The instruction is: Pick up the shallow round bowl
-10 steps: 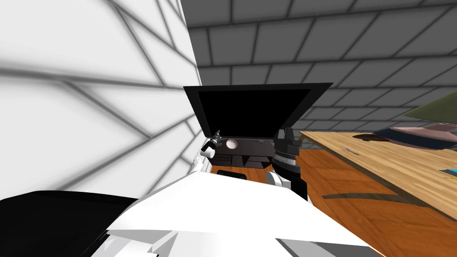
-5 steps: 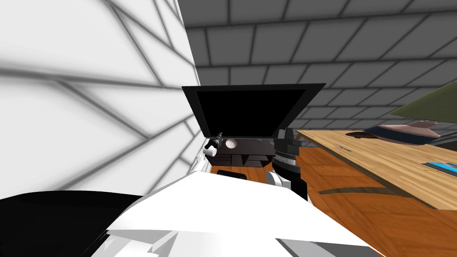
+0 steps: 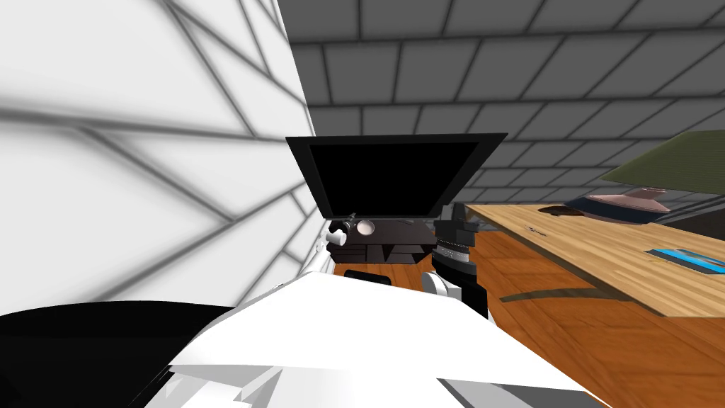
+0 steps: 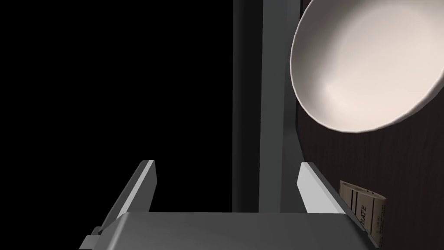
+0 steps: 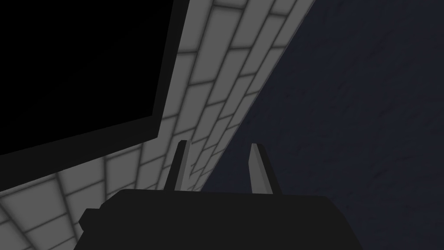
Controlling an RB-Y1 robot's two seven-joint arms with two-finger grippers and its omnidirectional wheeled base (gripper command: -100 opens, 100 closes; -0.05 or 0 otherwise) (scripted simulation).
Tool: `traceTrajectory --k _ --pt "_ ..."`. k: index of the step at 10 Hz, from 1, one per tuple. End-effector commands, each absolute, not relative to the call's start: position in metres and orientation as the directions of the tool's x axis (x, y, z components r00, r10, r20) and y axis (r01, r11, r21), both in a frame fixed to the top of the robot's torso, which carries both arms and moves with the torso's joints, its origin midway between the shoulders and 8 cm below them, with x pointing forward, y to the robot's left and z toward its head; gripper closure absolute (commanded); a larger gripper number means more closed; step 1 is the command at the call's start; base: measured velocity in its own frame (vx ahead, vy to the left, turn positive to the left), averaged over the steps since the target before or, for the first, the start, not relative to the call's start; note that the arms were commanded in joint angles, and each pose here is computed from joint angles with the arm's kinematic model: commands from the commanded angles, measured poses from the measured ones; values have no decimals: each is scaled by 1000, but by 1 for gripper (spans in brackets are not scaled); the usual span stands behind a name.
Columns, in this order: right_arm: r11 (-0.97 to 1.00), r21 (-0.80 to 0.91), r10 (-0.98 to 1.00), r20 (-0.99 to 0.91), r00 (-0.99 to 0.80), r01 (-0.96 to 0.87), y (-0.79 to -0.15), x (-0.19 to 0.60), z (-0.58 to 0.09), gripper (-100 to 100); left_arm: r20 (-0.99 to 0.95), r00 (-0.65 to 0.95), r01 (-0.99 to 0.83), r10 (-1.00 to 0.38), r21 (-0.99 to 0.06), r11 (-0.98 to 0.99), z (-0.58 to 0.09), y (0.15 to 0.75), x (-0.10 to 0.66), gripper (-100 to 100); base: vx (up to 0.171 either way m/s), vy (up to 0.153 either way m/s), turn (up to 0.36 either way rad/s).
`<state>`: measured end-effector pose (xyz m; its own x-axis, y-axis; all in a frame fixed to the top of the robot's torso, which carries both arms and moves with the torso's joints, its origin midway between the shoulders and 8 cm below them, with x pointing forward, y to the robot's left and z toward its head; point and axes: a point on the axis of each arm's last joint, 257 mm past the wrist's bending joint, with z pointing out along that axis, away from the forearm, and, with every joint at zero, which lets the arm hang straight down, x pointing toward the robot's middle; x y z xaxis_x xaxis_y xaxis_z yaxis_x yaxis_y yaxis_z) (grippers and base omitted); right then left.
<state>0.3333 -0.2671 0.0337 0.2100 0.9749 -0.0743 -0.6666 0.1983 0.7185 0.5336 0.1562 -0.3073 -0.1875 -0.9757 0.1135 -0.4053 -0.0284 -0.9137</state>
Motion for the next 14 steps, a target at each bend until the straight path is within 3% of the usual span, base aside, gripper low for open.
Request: traceTrajectory --k 1,8,14 --pt "198 719 975 -74 210 -667 -267 333 34 0 107 -205 -463 -973 -886 -1 -325 148 534 -100 -13 10 -60" --pt "198 719 975 -74 210 -667 -267 333 34 0 90 -248 -613 -965 -786 84 -374 130 527 -100 -8 9 -60" --pt "198 719 975 -74 210 -667 -267 333 34 0 66 -304 -745 -950 -639 193 -422 116 508 -100 1 16 -78"
